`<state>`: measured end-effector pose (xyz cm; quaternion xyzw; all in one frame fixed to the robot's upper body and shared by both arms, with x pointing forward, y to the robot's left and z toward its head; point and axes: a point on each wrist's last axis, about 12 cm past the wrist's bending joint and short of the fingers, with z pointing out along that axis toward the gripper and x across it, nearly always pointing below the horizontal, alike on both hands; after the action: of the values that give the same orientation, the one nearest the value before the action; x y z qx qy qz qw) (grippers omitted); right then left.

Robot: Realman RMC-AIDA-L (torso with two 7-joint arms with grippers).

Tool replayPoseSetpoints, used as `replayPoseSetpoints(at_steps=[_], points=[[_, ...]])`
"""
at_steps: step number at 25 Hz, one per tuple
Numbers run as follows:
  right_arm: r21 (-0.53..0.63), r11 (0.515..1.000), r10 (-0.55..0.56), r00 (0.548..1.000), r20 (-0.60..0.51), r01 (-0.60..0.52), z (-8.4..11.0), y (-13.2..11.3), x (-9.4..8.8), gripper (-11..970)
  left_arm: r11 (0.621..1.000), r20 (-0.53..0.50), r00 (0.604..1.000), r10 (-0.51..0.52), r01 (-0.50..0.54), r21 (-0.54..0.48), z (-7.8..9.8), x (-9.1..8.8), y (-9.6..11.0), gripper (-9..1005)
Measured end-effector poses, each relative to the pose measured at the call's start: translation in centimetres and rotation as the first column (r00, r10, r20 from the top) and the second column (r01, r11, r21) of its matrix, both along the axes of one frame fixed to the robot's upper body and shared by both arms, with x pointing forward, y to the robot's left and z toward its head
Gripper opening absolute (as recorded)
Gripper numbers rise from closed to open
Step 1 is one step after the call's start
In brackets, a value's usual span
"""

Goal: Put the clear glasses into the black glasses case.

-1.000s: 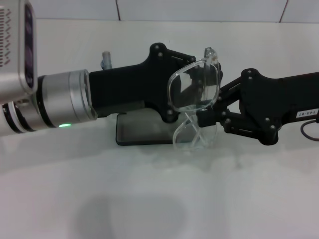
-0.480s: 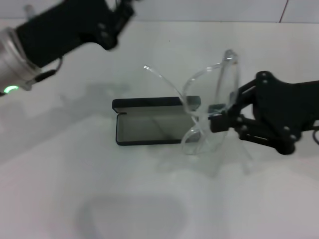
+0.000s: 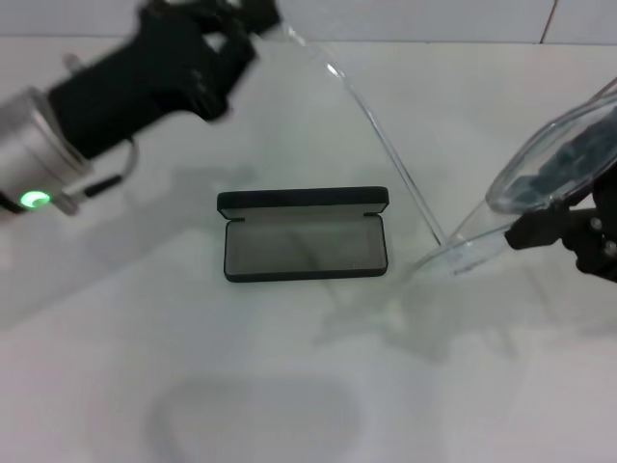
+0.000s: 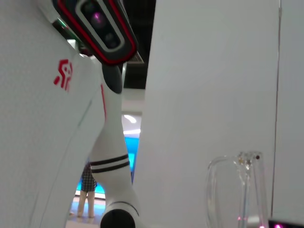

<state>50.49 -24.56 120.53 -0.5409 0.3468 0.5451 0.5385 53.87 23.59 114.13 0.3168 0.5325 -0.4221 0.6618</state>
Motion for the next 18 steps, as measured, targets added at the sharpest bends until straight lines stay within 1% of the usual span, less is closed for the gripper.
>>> replayPoseSetpoints(at_steps=[4,7,18], points=[[0.016,0.999,0.034,0.999,0.018,-0.034,0.3,0.9,0.3,80,0.996,-0.012,0.997,-0.081,0.082,0.022,-0.5,-0.5,-1.8,53],[0.034,0.998,0.056,0.998,0.026,-0.057,0.4,1.4,0.4,80,0.994,-0.013,0.994,-0.109,0.109,0.028,-0.5,-0.6,-2.5,53],[0.064,0.997,0.035,0.999,-0.041,-0.032,-0.9,2.2,1.5,79,0.989,0.002,0.989,-0.15,0.15,0.014,-0.1,-0.9,-3.1,54]])
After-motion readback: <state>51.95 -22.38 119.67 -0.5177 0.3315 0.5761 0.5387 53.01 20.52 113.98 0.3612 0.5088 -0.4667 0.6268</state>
